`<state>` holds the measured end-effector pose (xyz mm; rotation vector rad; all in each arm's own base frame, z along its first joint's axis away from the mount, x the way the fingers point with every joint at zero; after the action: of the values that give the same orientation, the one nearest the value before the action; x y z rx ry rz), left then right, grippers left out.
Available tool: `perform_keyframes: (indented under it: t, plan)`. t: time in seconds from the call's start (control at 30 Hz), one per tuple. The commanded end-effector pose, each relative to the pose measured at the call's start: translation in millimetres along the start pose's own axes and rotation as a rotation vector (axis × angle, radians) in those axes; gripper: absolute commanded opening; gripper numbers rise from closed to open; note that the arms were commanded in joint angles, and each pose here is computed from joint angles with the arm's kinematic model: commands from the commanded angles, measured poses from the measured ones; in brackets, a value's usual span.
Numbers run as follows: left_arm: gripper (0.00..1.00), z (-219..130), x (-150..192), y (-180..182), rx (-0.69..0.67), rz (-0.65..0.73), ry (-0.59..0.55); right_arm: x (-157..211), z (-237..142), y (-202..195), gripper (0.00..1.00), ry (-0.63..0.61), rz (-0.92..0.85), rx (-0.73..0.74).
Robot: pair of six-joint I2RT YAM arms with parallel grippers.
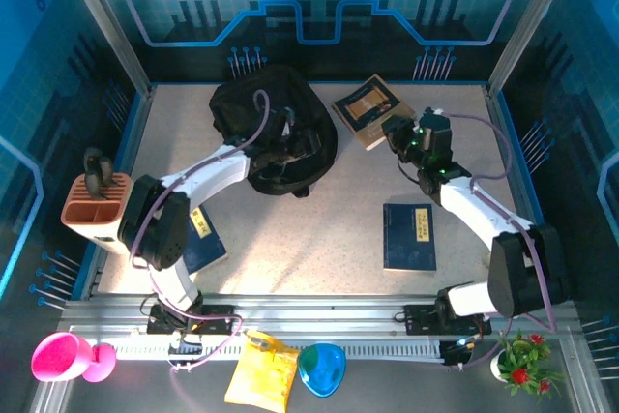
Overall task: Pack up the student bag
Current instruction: Open the student bag at the top-center of the table.
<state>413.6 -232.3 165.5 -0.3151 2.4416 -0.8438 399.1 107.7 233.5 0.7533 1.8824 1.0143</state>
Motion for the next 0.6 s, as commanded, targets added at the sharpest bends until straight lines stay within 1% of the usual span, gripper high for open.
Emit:
perform_keyframes:
  t: [0.0,0.13,0.27,0.4,0.57]
  plan:
    - [0.61,18.2,9.6,-3.7,0.021,0.104,0.113,-13.9,-15.4,3.7,0.02,-0.032,-0.099,-0.02]
    - [0.56,39.5,7.4,-0.5,-0.02,0.083,0.159,-20.2,-26.8,-6.6,0.02,-0.037,-0.126,0.02]
    - [0.55,56.0,10.6,-5.3,-0.003,0.08,0.214,-23.7,-34.6,-16.6,0.02,-0.044,-0.126,0.049]
    - [0.55,67.9,16.6,-3.9,-0.019,0.09,0.252,-23.4,-36.7,-24.8,0.02,-0.041,-0.114,0.074]
    - [0.52,77.0,19.4,1.4,-0.054,0.089,0.273,-22.9,-34.8,-24.6,0.02,-0.031,-0.103,0.074]
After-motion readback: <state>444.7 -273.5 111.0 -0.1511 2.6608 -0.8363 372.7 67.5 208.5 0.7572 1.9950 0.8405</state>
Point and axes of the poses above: each hand's point on the last joint's axis, 136 mm out from that joint toward the fingers, its own z axis out along the fingers, its own y axis along the line the jaws close on, x = y × z, the point moved 3 cm from there along -z, back along the fingers, and after that the axes turned 3 degrees about -z, right-handed, at the moved point
